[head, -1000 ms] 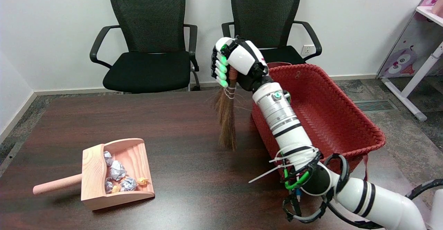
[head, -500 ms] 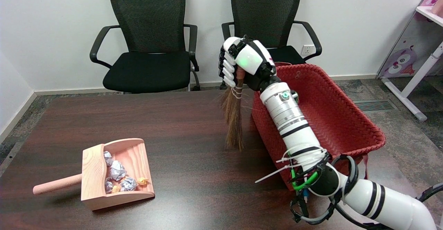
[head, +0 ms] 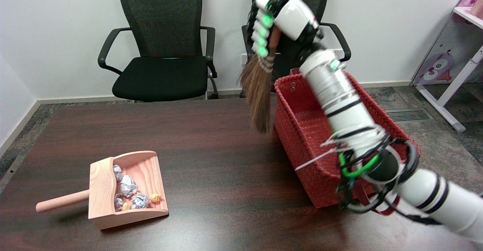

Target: Place the broom in the basket.

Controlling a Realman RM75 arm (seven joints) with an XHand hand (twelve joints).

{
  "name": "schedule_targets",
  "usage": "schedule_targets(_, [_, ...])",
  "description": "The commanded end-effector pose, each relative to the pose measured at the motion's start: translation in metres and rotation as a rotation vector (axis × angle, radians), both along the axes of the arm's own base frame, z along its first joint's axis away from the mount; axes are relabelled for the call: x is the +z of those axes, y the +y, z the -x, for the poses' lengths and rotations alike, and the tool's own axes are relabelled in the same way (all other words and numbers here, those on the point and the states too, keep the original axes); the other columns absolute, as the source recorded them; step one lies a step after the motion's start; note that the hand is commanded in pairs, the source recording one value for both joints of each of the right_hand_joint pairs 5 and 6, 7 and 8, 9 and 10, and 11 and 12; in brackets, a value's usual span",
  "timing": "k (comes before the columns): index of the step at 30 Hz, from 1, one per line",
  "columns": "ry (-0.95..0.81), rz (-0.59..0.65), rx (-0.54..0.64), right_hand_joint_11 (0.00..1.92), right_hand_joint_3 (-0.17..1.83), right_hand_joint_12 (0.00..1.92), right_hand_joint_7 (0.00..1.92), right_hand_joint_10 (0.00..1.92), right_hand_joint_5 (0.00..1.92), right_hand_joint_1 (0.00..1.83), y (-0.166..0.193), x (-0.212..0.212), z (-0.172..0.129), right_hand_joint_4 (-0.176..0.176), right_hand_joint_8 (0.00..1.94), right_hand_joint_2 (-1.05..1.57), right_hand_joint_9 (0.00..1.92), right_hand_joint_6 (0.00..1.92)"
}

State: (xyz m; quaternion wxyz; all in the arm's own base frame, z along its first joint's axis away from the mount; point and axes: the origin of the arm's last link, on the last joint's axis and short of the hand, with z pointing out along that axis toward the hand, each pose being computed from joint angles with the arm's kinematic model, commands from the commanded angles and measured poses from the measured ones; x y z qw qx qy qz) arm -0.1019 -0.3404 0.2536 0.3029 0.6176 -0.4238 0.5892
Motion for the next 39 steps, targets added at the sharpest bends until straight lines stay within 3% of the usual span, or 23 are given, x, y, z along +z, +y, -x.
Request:
schedule_targets(1, [0.01, -0.047, 0.057, 1.92, 1.68, 1.92, 1.92, 1.92, 1.92, 0.67, 0.005, 0.09, -0.125, 0.05, 1.92, 1.57, 1.92, 1.92])
schedule_targets(8, [0.014, -0.075, -0.057, 1.92, 1.73, 1.92, 1.92, 1.92, 1.92, 0.7, 0.009, 0.109, -0.128, 0.04, 1.92, 1.47, 1.92, 1.92])
schedule_targets(16, [0.087, 0.005, -0.195, 1.92, 1.78, 1.92, 1.92, 1.92, 1.92, 0.77, 0.006, 0.136, -0.072, 0.027, 1.92, 1.34, 1.92, 1.92])
schedule_targets(25, [0.309, 0.116, -0.165, 1.92, 1.83, 1.92, 1.92, 1.92, 1.92, 0.83, 0.018, 0.15, -0.009, 0.016, 1.92, 0.97, 1.92, 1.92])
schedule_targets(34, [0.271, 0.143, -0.078, 1.92, 1.6, 1.92, 1.92, 1.92, 1.92, 0.85, 0.033, 0.16, 0.03, 0.009, 1.92, 0.76, 1.92, 1.92])
schedule_targets(39, [0.252, 0.156, -0.074, 1.92, 1.55, 1.92, 1.92, 1.92, 1.92, 0.85, 0.036, 0.149, 0.069, 0.008, 1.92, 0.77, 1.92, 1.92])
